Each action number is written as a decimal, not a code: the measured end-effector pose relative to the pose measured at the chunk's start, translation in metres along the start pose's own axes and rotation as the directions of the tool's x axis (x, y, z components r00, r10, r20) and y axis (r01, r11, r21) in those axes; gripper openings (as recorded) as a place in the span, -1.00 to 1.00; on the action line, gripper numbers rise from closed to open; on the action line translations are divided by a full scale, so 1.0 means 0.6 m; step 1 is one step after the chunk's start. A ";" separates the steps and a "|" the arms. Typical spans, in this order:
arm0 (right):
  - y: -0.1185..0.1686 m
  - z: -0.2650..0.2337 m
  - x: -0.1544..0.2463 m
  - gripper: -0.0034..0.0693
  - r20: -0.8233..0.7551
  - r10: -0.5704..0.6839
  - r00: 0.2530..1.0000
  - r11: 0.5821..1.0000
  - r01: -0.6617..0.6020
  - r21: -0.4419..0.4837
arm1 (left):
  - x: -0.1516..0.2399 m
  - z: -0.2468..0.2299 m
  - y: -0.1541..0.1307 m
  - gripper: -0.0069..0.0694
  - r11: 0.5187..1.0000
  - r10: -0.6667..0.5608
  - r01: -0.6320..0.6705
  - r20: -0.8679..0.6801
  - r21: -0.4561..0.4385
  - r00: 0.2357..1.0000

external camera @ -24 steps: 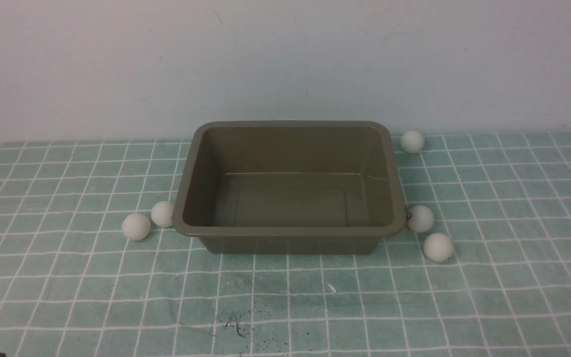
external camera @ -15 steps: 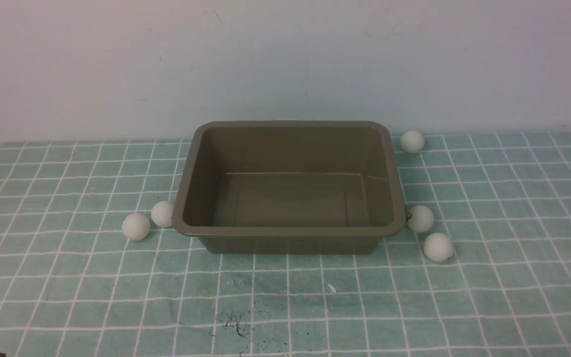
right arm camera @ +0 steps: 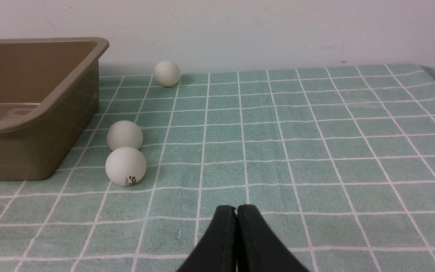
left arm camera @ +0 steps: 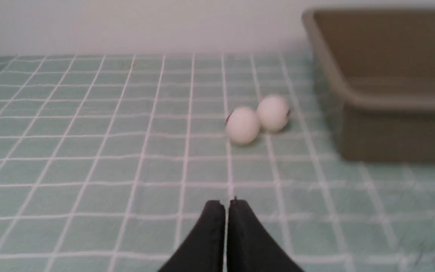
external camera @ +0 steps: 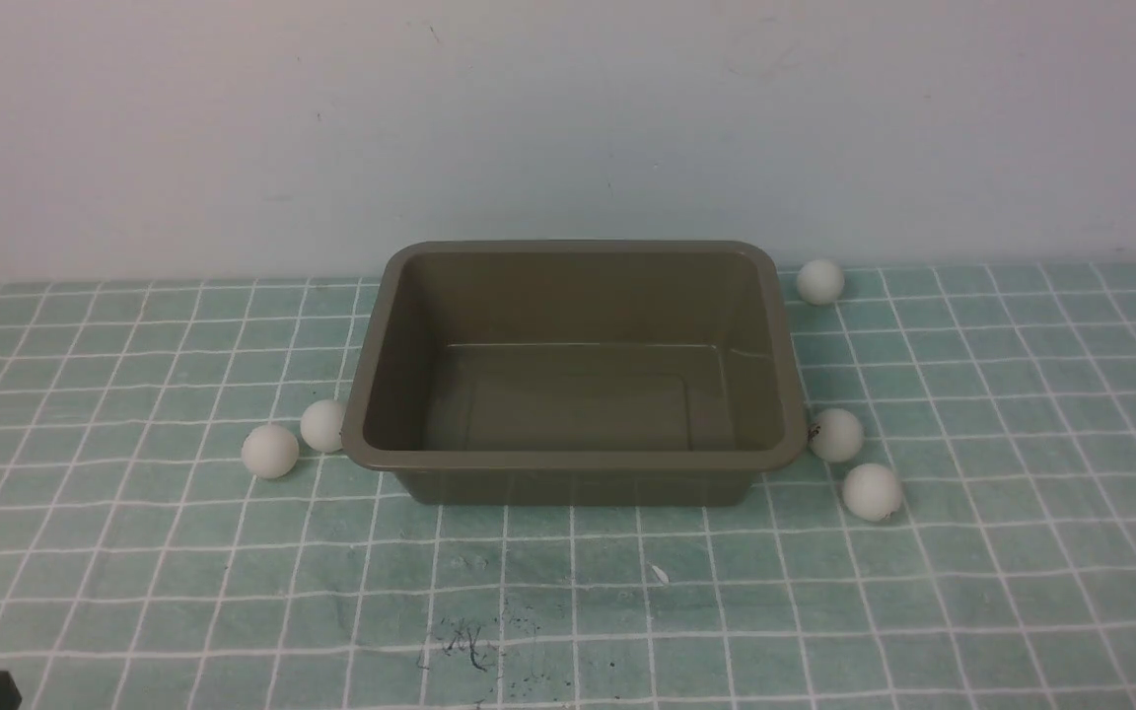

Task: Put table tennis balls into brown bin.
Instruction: 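Reach for and grasp a ping pong ball on the table beside the basket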

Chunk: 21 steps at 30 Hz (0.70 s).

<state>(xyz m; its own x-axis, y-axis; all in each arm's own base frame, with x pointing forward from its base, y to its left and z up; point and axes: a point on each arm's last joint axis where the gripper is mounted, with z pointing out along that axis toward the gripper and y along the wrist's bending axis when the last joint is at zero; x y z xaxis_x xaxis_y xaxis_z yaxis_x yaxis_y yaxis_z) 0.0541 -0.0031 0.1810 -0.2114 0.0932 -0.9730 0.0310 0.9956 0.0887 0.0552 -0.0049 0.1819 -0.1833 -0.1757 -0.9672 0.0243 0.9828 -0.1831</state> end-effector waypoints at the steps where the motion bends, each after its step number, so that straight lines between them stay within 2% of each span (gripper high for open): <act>1: 0.000 0.000 0.000 -0.95 0.000 0.000 1.000 1.000 0.000 0.000 | -0.007 0.000 -0.002 -0.83 0.998 -0.065 0.065 0.045 0.013 0.997; 4: 0.000 0.000 0.000 -0.95 0.000 0.000 1.000 1.000 0.000 0.000 | -0.032 -0.003 -0.001 -0.83 0.974 -0.226 0.220 0.203 0.053 0.953; 6: 0.000 0.000 0.000 -0.95 0.000 0.000 1.000 1.000 0.000 0.000 | -0.054 -0.010 0.006 -0.83 0.947 -0.318 0.309 0.354 0.084 0.879; 8: 0.000 0.000 0.000 -0.95 0.000 0.000 1.000 1.000 0.000 0.000 | -0.084 -0.027 0.018 -0.83 0.908 -0.403 0.397 0.547 0.136 0.734; 9: 0.000 0.000 0.000 -0.95 0.000 0.000 1.000 1.000 0.000 0.000 | -0.089 -0.029 0.019 -0.83 0.905 -0.407 0.402 0.569 0.143 0.714; 10: 0.000 0.000 0.000 -0.95 0.000 0.000 1.000 1.000 0.000 0.000 | -0.115 -0.044 0.018 -0.83 0.880 -0.453 0.432 0.624 0.198 0.637; 12: 0.000 0.000 0.000 -0.95 0.000 -0.001 1.000 1.000 0.001 0.000 | -0.154 -0.060 0.008 -0.83 0.869 -0.480 0.428 0.636 0.248 0.604; 14: 0.000 0.000 0.000 -0.95 0.000 -0.004 1.000 1.000 0.004 0.001 | -0.203 -0.068 -0.012 -0.83 0.873 -0.484 0.406 0.577 0.269 0.658; 15: 0.000 0.000 0.000 -0.95 0.001 -0.004 1.000 1.000 0.004 0.001 | -0.226 -0.061 -0.027 -0.83 0.886 -0.464 0.390 0.486 0.253 0.740; 16: 0.000 0.000 -0.001 -0.95 0.008 -0.003 1.000 1.000 0.003 -0.002 | -0.255 -0.038 -0.045 -0.83 0.906 -0.420 0.371 0.321 0.204 0.849; 17: 0.001 0.000 -0.002 -0.95 0.021 0.010 1.000 1.000 -0.010 -0.010 | -0.273 -0.018 -0.056 -0.83 0.923 -0.374 0.348 0.182 0.163 0.909; 18: 0.003 0.001 -0.003 -0.95 0.031 0.027 0.999 0.999 -0.027 -0.018 | -0.286 -0.013 -0.062 -0.83 0.933 -0.348 0.328 0.136 0.151 0.927; 19: 0.004 0.001 -0.004 -0.95 0.046 0.052 0.998 0.998 -0.051 -0.031 | -0.285 0.006 -0.065 -0.83 0.941 -0.322 0.316 0.027 0.119 0.946; 20: 0.007 0.001 -0.009 -0.95 0.080 0.122 0.989 0.991 -0.118 -0.060 | -0.295 0.029 -0.073 -0.83 0.959 -0.258 0.272 -0.147 0.081 0.955; 21: 0.010 0.000 -0.016 -0.95 0.114 0.194 0.974 0.979 -0.184 -0.092 | -0.300 0.069 -0.076 -0.83 0.975 -0.192 0.219 -0.336 0.043 0.922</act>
<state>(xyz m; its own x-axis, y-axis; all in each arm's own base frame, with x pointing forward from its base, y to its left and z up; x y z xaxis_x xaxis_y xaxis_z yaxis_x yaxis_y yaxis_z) 0.0562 0.0021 0.1908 -0.0886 0.2823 -0.9552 -0.0210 0.9583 0.2851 0.1280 -0.0206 0.3571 -0.5043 -0.3316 -0.7974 0.0256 0.9172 -0.3976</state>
